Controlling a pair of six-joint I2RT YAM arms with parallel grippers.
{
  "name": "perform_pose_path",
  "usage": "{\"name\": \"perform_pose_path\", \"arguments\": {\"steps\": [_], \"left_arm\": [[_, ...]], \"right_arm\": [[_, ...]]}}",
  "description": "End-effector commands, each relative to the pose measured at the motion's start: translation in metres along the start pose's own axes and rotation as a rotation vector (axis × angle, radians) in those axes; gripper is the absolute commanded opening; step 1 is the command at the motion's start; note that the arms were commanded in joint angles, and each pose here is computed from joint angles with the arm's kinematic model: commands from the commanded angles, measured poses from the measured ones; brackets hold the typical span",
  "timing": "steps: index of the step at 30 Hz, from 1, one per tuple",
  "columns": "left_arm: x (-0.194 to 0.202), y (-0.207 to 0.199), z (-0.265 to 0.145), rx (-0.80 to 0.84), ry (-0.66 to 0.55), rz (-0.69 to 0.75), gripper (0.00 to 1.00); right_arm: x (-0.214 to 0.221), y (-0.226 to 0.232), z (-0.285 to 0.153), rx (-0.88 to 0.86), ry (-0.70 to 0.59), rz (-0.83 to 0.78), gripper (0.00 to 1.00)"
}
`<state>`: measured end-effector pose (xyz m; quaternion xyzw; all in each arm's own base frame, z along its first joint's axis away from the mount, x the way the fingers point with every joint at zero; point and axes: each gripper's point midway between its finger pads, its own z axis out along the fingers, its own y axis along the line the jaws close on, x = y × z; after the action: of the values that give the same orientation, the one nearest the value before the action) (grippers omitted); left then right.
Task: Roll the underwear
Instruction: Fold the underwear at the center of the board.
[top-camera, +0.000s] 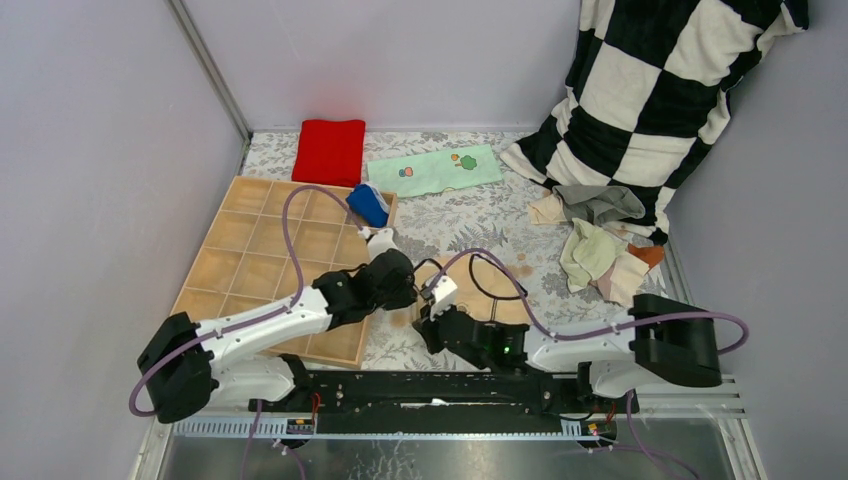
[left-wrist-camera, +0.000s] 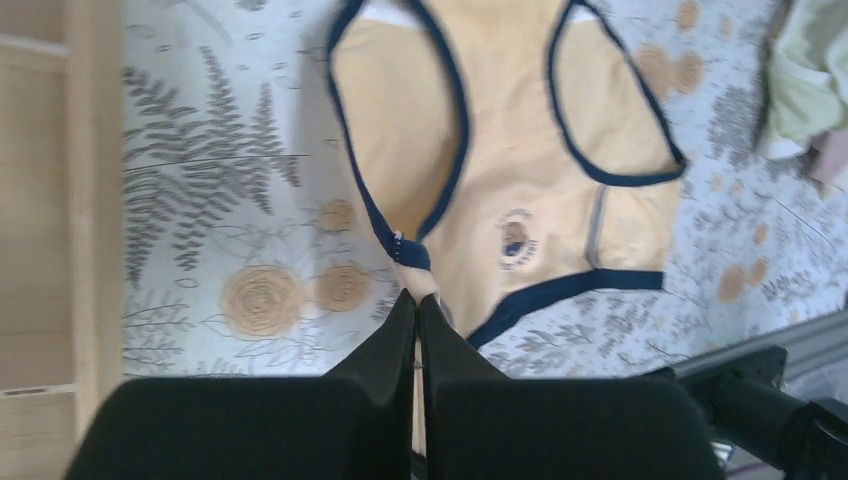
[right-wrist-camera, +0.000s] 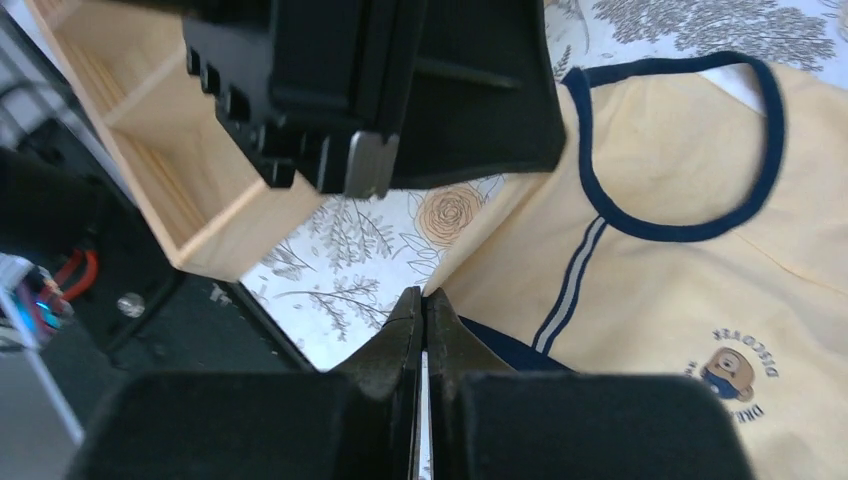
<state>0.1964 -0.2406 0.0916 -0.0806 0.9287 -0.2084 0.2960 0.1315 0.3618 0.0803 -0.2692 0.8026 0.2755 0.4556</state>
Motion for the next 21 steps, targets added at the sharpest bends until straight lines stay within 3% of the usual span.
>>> {"name": "perform_pose_path", "arguments": {"steps": [1, 13, 21], "left_arm": [[-0.017, -0.028, -0.007, 0.020, -0.063, 0.072, 0.00], [-0.004, -0.108, 0.025, 0.105, 0.002, 0.188, 0.00], [0.010, -0.147, 0.052, 0.149, 0.035, 0.233, 0.00]], "right_arm": [[-0.021, -0.009, -0.023, 0.059, -0.088, 0.194, 0.00], [-0.003, -0.085, -0.081, 0.297, -0.159, 0.524, 0.00], [0.013, -0.127, -0.116, 0.415, -0.192, 0.629, 0.00]]}}
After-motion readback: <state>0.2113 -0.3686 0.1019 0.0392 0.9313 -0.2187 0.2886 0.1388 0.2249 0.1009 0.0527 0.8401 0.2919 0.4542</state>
